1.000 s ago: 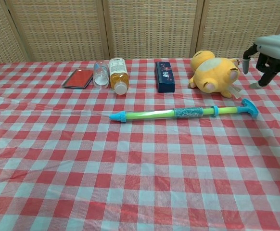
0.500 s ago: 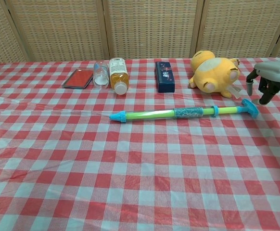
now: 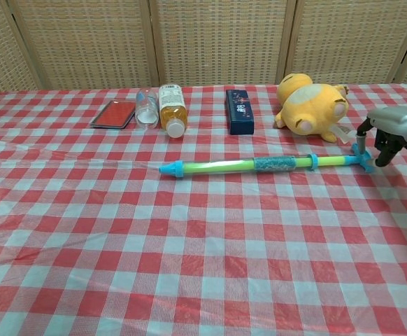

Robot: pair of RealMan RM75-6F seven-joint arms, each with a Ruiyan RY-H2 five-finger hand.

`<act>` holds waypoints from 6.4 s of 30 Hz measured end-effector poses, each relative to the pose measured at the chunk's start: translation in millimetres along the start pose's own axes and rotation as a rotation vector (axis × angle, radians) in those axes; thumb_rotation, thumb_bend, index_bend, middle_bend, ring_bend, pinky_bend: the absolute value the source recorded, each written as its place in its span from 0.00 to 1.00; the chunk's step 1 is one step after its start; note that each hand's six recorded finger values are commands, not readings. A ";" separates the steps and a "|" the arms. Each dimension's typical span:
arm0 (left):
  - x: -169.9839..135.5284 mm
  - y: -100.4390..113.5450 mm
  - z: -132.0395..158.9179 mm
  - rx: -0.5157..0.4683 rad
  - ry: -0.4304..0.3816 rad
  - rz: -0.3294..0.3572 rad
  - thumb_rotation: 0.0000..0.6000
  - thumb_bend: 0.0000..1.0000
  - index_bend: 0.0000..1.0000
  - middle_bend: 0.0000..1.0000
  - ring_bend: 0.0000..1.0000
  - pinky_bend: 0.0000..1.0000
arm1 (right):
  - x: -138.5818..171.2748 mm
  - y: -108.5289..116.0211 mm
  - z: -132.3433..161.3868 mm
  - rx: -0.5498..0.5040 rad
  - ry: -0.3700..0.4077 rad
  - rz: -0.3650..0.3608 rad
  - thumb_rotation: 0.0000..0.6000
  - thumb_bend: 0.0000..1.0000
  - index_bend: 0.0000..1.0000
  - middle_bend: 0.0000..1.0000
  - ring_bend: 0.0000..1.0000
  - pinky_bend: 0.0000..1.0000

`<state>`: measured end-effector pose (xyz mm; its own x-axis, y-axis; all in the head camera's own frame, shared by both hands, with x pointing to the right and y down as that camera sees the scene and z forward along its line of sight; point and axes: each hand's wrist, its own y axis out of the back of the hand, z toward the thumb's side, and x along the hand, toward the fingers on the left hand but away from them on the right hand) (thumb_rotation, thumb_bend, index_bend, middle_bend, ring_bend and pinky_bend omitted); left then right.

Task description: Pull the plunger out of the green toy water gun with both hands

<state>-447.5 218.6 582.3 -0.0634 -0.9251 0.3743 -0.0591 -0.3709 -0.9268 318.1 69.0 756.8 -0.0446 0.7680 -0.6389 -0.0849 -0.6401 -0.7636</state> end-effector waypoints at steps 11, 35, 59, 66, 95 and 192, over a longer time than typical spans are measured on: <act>1.3 -1.5 0.1 0.001 0.003 -0.006 1.00 0.00 0.00 0.00 0.00 0.00 | -4.2 -1.1 2.3 -0.022 0.003 -0.011 1.00 0.53 0.47 1.00 1.00 0.78; 1.7 -1.7 -1.0 -0.009 0.005 -0.013 1.00 0.00 0.00 0.00 0.00 0.00 | -0.7 3.1 31.8 -0.053 0.057 -0.037 1.00 0.54 0.46 1.00 1.00 0.78; 1.3 -1.0 -0.1 -0.019 0.000 -0.018 1.00 0.00 0.00 0.00 0.00 0.00 | 3.6 -15.1 22.0 -0.039 0.038 -0.008 1.00 0.54 0.81 1.00 1.00 0.78; 0.7 -0.7 2.5 -0.024 -0.011 -0.023 1.00 0.00 0.00 0.00 0.00 0.00 | 11.6 -8.8 23.2 -0.042 0.050 -0.019 1.00 0.54 0.83 1.00 1.00 0.78; 30.2 13.6 25.7 -0.079 -0.063 -0.046 1.00 0.05 0.01 0.00 0.00 0.00 | 66.1 78.8 82.8 -0.103 -0.012 -0.070 1.00 0.55 0.84 1.00 1.00 0.78; 163.2 -73.0 256.4 0.006 -0.197 -0.338 1.00 0.35 0.54 0.00 0.00 0.00 | 64.1 84.6 72.2 -0.146 -0.023 0.017 1.00 0.55 0.84 1.00 1.00 0.78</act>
<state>-198.1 73.9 703.1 0.1509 -0.7480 0.6463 -0.0378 -0.6576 -0.7524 236.2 65.5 658.0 -0.0674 0.7565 -0.6506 0.0620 -0.6476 -0.7595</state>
